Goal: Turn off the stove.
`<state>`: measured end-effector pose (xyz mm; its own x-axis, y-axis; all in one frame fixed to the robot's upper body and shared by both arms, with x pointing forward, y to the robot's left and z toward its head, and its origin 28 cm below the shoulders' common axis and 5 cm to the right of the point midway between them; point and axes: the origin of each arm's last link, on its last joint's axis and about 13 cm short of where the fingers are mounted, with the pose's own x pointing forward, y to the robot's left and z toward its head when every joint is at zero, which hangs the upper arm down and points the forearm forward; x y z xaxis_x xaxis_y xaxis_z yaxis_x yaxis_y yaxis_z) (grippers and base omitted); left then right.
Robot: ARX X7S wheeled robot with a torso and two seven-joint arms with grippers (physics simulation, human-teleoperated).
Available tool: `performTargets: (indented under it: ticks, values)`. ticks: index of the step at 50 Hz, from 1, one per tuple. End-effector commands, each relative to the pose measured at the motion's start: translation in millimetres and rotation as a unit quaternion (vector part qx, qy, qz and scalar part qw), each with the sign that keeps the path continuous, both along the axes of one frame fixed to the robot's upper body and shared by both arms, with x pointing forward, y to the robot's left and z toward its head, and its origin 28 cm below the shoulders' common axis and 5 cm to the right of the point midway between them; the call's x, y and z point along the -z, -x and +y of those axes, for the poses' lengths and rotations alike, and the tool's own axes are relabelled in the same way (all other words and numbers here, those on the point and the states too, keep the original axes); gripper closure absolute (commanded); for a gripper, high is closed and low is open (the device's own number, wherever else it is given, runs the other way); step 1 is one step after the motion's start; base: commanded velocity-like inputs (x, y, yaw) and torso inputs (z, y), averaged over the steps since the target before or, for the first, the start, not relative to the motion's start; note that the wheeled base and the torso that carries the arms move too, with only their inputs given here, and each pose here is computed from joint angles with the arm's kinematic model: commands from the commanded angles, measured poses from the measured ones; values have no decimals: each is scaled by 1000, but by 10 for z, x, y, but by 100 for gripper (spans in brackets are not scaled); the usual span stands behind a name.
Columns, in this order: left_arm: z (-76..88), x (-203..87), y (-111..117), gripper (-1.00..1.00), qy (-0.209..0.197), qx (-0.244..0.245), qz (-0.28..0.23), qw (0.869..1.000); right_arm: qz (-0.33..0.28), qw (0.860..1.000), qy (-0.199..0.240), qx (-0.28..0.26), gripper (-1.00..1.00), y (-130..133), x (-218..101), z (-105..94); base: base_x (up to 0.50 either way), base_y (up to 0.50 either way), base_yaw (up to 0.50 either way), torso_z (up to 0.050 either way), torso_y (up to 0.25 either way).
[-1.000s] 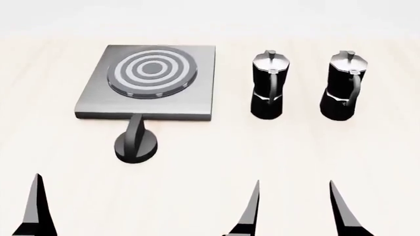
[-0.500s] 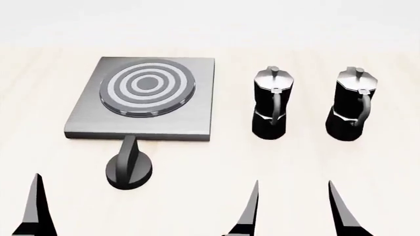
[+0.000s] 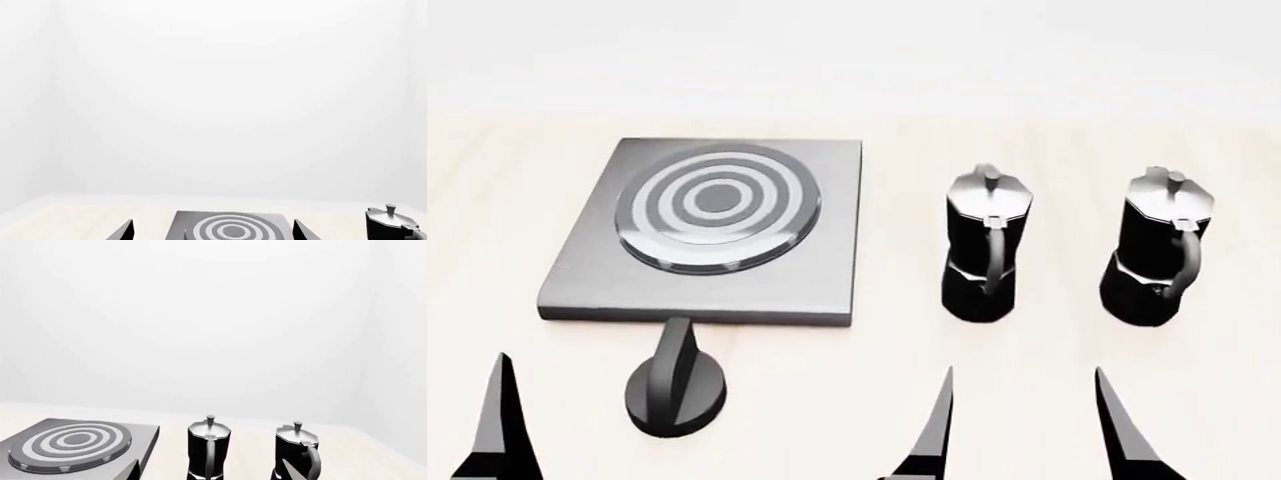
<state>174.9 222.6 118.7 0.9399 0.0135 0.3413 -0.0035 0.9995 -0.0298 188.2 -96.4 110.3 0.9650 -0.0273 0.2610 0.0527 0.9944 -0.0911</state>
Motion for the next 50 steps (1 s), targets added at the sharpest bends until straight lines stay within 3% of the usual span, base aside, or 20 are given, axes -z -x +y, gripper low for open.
performTargets:
  ticks: [1,50]
  values:
    - [2,2,-2,-100,0,0,0,1000,-1,1000,-1,1,-100,2,-5,-2,129,0,0,0,0]
    - [-2,10,-3,-100,-1,1,3,1000,0,1000,-2,-2,-100,1,-2,-3,122,0,0,0,0]
